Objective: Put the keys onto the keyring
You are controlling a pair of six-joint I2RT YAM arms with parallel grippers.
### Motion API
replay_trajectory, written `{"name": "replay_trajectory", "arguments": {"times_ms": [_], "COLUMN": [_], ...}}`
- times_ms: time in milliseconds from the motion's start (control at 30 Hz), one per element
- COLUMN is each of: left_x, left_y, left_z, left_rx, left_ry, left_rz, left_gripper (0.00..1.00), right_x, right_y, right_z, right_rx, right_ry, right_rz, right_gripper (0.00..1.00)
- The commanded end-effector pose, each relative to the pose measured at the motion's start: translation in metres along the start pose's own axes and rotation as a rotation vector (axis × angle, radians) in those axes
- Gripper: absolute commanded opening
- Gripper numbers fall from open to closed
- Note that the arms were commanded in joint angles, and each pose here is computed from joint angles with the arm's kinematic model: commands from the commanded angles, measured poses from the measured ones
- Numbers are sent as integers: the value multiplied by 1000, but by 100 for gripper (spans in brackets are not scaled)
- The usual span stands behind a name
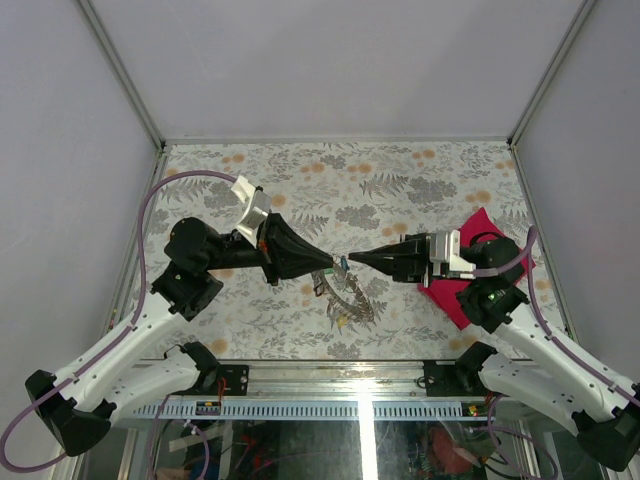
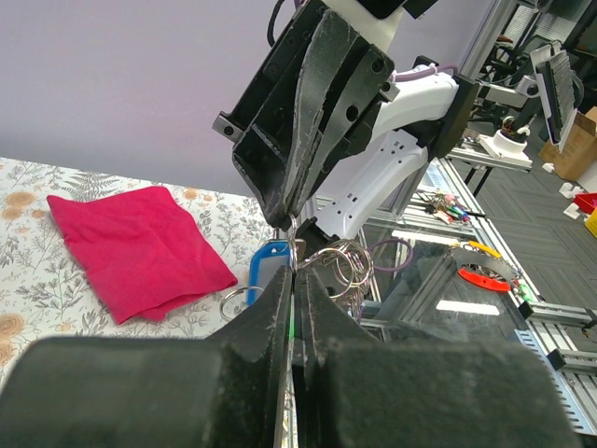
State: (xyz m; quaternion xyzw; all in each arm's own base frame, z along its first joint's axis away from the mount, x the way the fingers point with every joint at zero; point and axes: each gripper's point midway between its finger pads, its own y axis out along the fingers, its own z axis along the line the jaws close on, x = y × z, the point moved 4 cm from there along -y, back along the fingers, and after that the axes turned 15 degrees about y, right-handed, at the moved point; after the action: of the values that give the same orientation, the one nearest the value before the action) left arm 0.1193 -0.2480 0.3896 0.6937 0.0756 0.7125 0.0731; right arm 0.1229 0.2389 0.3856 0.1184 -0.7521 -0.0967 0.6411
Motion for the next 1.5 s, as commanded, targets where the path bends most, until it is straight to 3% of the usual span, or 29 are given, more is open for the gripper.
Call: {"name": "replay_trajectory", "arguments": {"times_ms": [0, 1467], "left_x": [30, 10], "left_y": [1, 8], "left_z": [-5, 4], "left_rx": [-24, -30], "left_ry": [95, 37], "left_rz": [-87, -23], "left_gripper": [0, 0], "right_x": [26, 26], "right_y": [8, 18], "right_z": [0, -9], "right_rx": [12, -30], "right_ry": [-65, -18], "right_rz": [-57, -62], "right_gripper": [0, 0]}}
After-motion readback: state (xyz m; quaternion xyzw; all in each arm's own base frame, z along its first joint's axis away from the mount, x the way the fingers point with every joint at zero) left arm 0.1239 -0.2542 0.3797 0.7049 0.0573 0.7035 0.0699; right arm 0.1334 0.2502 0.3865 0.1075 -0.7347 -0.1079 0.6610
